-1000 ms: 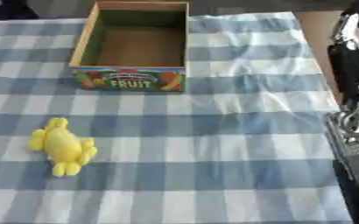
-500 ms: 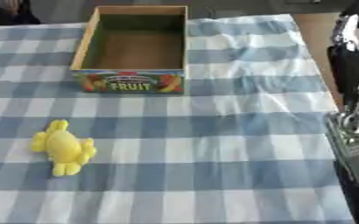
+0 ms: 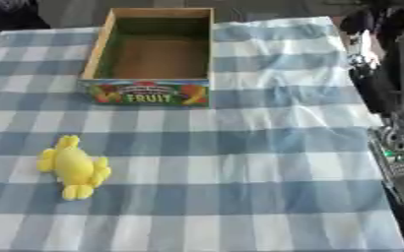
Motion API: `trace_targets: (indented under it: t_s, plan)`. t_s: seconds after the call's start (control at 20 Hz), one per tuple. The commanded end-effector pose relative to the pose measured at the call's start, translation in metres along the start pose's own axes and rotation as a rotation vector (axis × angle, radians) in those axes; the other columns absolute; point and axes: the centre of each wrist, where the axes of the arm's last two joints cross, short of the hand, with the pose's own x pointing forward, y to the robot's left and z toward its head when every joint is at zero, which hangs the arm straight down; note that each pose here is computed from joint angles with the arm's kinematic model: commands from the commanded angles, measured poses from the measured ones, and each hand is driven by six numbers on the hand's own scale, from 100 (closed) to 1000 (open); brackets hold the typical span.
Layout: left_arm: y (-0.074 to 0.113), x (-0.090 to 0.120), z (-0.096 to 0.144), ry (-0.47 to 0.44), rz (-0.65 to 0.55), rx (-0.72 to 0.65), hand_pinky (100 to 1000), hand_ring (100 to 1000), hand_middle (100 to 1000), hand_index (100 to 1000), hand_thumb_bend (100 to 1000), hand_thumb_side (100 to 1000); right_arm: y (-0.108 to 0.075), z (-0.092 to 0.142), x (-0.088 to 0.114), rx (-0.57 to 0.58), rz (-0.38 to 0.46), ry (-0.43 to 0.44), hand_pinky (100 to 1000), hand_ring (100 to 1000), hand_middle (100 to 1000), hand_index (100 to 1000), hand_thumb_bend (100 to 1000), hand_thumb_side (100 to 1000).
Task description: Pick up objects on the table and place them in the box.
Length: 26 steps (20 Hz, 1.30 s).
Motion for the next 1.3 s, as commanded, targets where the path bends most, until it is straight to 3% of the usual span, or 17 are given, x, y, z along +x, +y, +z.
trace_targets:
  t_s: [0.05, 0.3, 0.35, 0.4, 0.55, 0.85, 1.05, 1.3]
  plan:
    - [0.014, 0.005, -0.008, -0.052, -0.090, -0.063, 693, 729, 735, 917, 100, 561, -0.014, -0.012, 0.007, 0.000, 0.040, -0.057, 718, 580, 508, 767, 100, 707]
    - [0.017, 0.006, -0.010, -0.079, -0.161, -0.174, 706, 747, 748, 921, 100, 580, -0.026, -0.014, 0.006, -0.196, 0.045, -0.059, 689, 537, 471, 724, 100, 592]
    - [0.017, 0.007, -0.010, -0.083, -0.171, -0.196, 708, 749, 750, 920, 100, 553, -0.028, -0.013, 0.005, -0.237, 0.050, -0.056, 687, 532, 467, 718, 100, 633]
    - [0.018, 0.007, -0.010, -0.087, -0.181, -0.215, 708, 750, 750, 920, 100, 583, -0.030, -0.013, 0.005, -0.272, 0.054, -0.054, 686, 531, 466, 718, 100, 578]
    - [0.019, 0.007, -0.011, -0.101, -0.210, -0.268, 719, 758, 757, 920, 100, 612, -0.034, -0.010, 0.003, -0.351, 0.071, -0.048, 683, 525, 461, 715, 100, 555]
    - [0.022, 0.011, -0.016, -0.181, -0.304, -0.392, 742, 774, 764, 926, 100, 725, -0.040, -0.002, -0.001, -0.408, 0.090, -0.018, 685, 521, 457, 710, 100, 537]
    - [0.023, 0.020, -0.027, -0.284, -0.352, -0.470, 754, 778, 759, 921, 100, 896, -0.041, 0.002, -0.003, -0.442, 0.082, 0.024, 685, 515, 449, 705, 100, 495]
    - [0.019, 0.031, -0.038, -0.377, -0.385, -0.557, 755, 779, 759, 923, 100, 920, -0.041, 0.007, -0.005, -0.463, 0.070, 0.060, 686, 514, 447, 704, 100, 486]
